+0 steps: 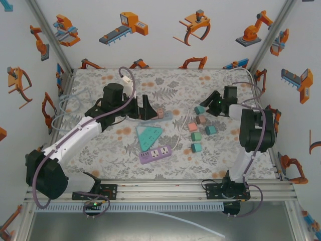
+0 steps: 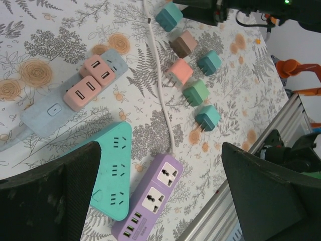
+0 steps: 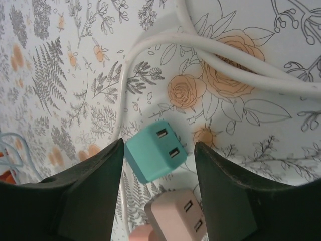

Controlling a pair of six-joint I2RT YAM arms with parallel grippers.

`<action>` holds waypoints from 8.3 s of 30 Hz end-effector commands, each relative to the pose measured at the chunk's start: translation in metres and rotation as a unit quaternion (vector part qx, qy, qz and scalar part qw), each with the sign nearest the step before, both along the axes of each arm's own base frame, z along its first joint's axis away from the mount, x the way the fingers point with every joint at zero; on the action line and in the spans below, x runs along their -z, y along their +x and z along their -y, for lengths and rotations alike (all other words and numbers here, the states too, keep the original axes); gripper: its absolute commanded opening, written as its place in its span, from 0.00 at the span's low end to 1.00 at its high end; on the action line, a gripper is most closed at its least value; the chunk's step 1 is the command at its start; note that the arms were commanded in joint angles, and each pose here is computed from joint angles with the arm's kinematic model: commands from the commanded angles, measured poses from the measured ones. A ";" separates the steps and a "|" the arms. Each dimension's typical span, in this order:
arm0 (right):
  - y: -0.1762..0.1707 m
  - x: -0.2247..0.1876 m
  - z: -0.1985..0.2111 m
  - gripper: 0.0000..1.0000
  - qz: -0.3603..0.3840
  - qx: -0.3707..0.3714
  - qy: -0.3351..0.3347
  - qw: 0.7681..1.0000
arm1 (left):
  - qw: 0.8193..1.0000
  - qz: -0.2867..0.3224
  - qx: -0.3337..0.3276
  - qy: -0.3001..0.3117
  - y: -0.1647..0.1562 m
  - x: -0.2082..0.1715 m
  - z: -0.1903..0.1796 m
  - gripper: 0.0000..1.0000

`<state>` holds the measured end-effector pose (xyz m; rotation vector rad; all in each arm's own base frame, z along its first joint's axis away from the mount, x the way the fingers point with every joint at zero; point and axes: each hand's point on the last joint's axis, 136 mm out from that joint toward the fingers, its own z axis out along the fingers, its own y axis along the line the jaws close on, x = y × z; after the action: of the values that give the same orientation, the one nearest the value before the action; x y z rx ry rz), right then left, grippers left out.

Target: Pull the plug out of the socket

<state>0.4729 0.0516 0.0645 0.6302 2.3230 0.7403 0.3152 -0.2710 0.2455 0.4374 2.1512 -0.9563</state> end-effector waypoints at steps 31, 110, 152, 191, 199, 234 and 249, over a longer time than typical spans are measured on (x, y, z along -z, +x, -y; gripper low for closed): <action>-0.101 -0.121 -0.257 0.89 0.428 -0.698 -0.222 0.529 | 0.980 -0.089 -0.173 0.043 0.089 0.078 -0.006 0.50; -0.116 -0.141 -0.315 0.05 0.479 -0.726 -0.136 0.474 | 0.957 -0.210 -0.090 0.178 0.030 0.210 -0.003 0.29; -0.115 -0.161 -0.307 0.00 0.515 -0.687 -0.114 0.500 | 0.949 -0.261 -0.027 0.174 0.008 0.246 0.016 0.28; -0.092 -0.268 -0.239 0.00 0.447 -0.430 -0.139 0.772 | 0.975 -0.189 -0.038 0.110 0.053 0.174 0.038 0.44; -0.059 -0.242 -0.105 0.00 0.232 -0.128 -0.127 0.956 | 0.992 -0.112 -0.022 0.046 0.078 0.083 0.040 0.52; -0.009 0.016 0.064 0.27 -0.174 0.233 0.008 0.957 | 0.991 0.057 0.112 -0.041 -0.035 -0.019 0.041 0.65; -0.020 -0.004 0.070 0.63 -0.154 0.240 0.005 0.959 | 0.993 0.028 0.114 -0.024 -0.027 -0.002 0.048 0.65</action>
<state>0.4561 -0.0099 0.0486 1.3414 2.3409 0.4575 0.2856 -0.3156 0.2419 0.6619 2.0643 -1.1104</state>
